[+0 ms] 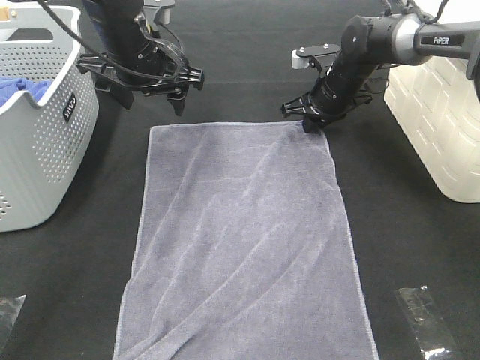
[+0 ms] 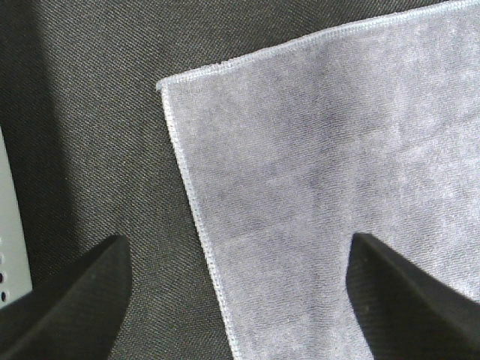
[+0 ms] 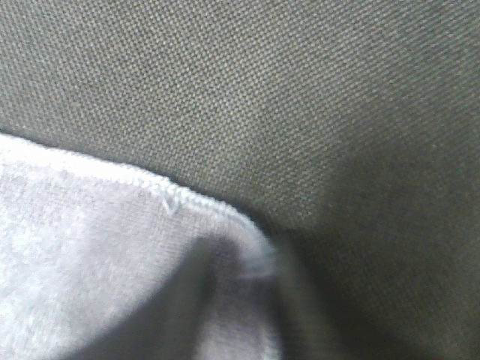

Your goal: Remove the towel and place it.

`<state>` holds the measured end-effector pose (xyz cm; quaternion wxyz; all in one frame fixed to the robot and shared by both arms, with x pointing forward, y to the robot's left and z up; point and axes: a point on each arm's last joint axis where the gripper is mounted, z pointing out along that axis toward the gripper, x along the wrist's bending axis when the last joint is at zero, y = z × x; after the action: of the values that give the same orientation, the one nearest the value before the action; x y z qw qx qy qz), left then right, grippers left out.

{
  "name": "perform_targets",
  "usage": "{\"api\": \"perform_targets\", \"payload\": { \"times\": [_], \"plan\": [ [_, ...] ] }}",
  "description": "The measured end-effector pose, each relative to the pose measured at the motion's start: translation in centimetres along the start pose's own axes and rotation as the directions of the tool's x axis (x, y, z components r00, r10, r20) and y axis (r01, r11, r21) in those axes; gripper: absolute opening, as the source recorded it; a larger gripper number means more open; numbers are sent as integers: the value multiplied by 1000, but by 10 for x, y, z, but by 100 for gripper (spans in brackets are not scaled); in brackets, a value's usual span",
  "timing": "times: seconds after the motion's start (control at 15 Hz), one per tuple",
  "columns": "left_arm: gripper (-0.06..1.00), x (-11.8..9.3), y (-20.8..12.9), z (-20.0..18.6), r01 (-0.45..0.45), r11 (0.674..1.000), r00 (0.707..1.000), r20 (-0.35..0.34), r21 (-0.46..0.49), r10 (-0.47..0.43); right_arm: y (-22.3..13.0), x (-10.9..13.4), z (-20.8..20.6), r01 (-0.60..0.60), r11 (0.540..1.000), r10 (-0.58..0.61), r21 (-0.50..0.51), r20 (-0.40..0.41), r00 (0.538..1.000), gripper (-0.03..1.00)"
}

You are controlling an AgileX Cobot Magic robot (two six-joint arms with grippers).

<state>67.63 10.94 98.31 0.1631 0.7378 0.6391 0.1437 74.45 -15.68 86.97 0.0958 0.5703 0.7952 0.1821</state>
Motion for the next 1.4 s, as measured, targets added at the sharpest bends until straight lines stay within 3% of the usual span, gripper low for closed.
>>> {"api": "perform_targets", "payload": {
  "times": [0.13, 0.67, 1.0, 1.13, 1.4],
  "plan": [
    [75, 0, 0, 0, -4, 1000, 1000, -2, -1, 4, 0, 0, 0, -1, 1000, 1, 3, -2, 1000, 0],
    [75, 7, 4, 9, -69, 997, 995, -70, -41, 66, 27, -5, -39, 32, 999, -33, 15, 69, 997, 0],
    [71, 30, 20, 53, 86, 996, 996, -24, -37, -87, 28, -5, -40, 35, 999, -36, 18, 76, 996, 0],
    [71, 27, 26, 68, 96, 995, 995, 4, -37, -96, 28, -6, -40, 38, 999, -40, 20, 81, 996, 0],
    [71, 24, 31, 94, 95, 995, 995, -9, -8, -95, 28, -6, -40, 38, 999, -40, 21, 81, 996, 0]
  ]
}}
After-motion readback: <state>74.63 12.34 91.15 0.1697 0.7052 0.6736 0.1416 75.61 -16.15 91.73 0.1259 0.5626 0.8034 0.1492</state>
